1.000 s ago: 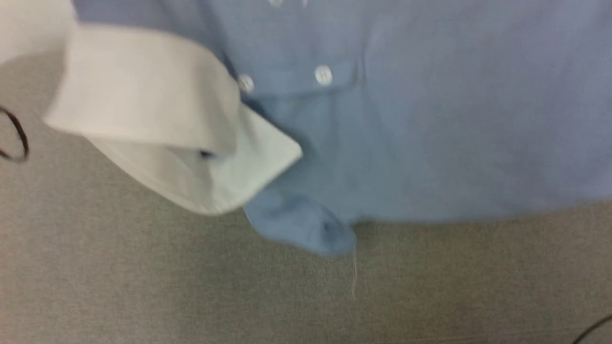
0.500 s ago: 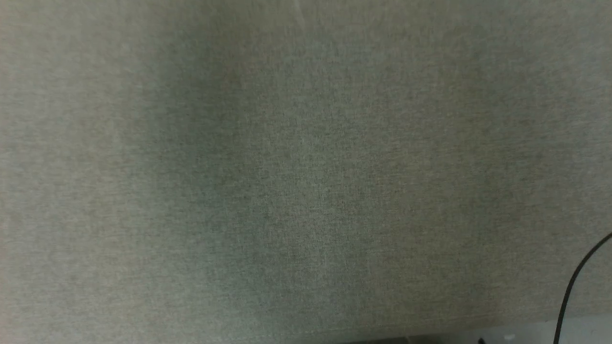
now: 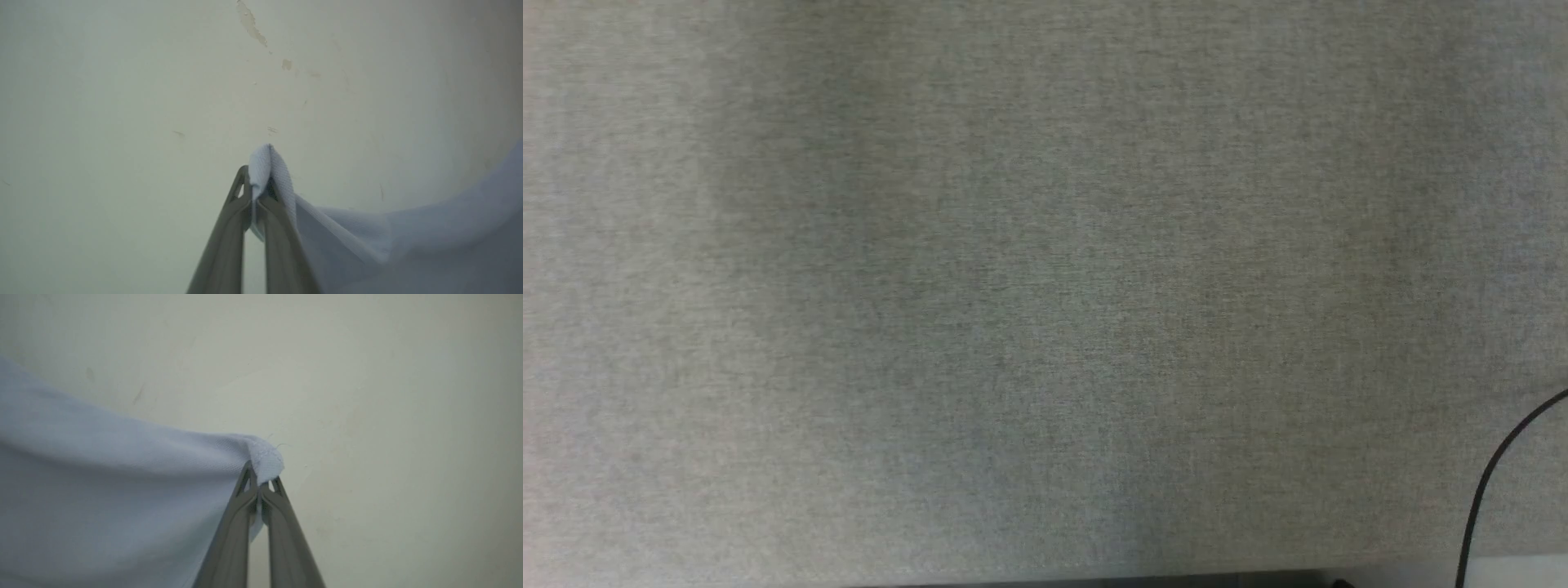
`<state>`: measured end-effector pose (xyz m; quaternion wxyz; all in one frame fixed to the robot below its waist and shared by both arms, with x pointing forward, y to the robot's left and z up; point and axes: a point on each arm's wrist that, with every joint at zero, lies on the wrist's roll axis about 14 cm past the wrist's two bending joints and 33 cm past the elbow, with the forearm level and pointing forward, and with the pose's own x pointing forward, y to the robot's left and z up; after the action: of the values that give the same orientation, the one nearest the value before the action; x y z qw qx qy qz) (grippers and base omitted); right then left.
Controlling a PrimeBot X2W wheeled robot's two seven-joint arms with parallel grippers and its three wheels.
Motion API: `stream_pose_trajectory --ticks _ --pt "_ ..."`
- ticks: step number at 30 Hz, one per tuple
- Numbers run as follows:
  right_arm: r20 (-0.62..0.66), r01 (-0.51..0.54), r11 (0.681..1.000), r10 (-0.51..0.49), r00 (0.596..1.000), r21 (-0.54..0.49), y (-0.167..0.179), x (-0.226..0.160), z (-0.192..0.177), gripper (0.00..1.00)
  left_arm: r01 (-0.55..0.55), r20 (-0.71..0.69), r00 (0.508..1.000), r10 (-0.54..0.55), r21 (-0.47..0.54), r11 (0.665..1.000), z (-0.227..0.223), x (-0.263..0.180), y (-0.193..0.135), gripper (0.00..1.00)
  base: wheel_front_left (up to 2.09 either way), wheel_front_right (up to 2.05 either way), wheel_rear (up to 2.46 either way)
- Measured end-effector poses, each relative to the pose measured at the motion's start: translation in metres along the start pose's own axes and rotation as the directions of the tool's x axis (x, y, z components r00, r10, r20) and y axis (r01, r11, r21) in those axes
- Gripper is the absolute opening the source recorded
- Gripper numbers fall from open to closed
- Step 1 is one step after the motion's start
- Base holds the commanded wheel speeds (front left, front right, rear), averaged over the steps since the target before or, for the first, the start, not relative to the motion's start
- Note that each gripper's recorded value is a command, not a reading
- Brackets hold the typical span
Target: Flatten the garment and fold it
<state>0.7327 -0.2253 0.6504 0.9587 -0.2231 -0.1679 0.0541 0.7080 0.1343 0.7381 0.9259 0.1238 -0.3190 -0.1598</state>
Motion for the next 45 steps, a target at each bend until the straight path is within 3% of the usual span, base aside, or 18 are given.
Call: stream_pose_trajectory --ticks 5,9,13,18,25,27,30,36,40,45 --pt "-0.106 -0.132 0.991 0.135 0.985 0.035 0.06 -0.039 -0.048 0.0 0.007 -0.234 0.972 -0.035 -0.116 0.993 -0.078 -0.075 -0.033 0.0 0.0 0.0 0.0" --pt "-0.178 -0.205 0.973 0.221 0.959 0.103 0.093 -0.093 -0.074 0.0 -0.001 -0.372 0.925 -0.083 -0.221 0.975 -0.106 -0.143 -0.068 0.0 0.0 0.0 0.0" --pt "-0.276 -0.253 0.951 0.295 0.915 0.178 0.115 -0.163 -0.095 0.0 0.011 -0.46 0.873 -0.165 -0.32 0.947 -0.105 -0.211 -0.109 0.0 0.0 0.0 0.0" --pt "-0.36 -0.283 0.923 0.364 0.859 0.259 0.129 -0.236 -0.097 0.0 0.052 -0.549 0.776 -0.311 -0.435 0.899 -0.086 -0.302 -0.163 0.0 0.0 0.0 0.0" --pt "-0.475 -0.264 0.909 0.396 0.786 0.321 0.115 -0.302 -0.083 0.0 0.083 -0.62 0.651 -0.438 -0.515 0.853 -0.045 -0.39 -0.19 0.0 0.0 0.0 0.0" --pt "-0.482 -0.262 0.907 0.401 0.779 0.331 0.11 -0.313 -0.074 0.0 0.083 -0.628 0.646 -0.434 -0.508 0.858 -0.035 -0.401 -0.184 0.0 0.0 0.0 0.0" --pt "-0.529 -0.297 0.906 0.418 0.739 0.301 0.102 -0.342 -0.072 0.0 0.083 -0.633 0.651 -0.419 -0.489 0.868 -0.018 -0.413 -0.172 0.0 0.0 0.0 0.0" --pt "-0.619 -0.224 0.904 0.414 0.668 0.363 0.092 -0.399 -0.076 0.0 0.042 -0.641 0.665 -0.382 -0.48 0.876 0.016 -0.442 -0.165 0.0 0.0 0.0 0.0" --pt "-0.687 -0.175 0.904 0.412 0.598 0.39 0.085 -0.43 -0.079 0.0 0.038 -0.639 0.668 -0.381 -0.483 0.875 0.036 -0.459 -0.171 0.0 0.0 0.0 0.0" --pt "-0.766 -0.14 0.902 0.421 0.485 0.408 0.08 -0.467 -0.082 0.0 0.051 -0.625 0.651 -0.431 -0.531 0.846 0.055 -0.478 -0.198 0.0 0.0 0.0 0.0"
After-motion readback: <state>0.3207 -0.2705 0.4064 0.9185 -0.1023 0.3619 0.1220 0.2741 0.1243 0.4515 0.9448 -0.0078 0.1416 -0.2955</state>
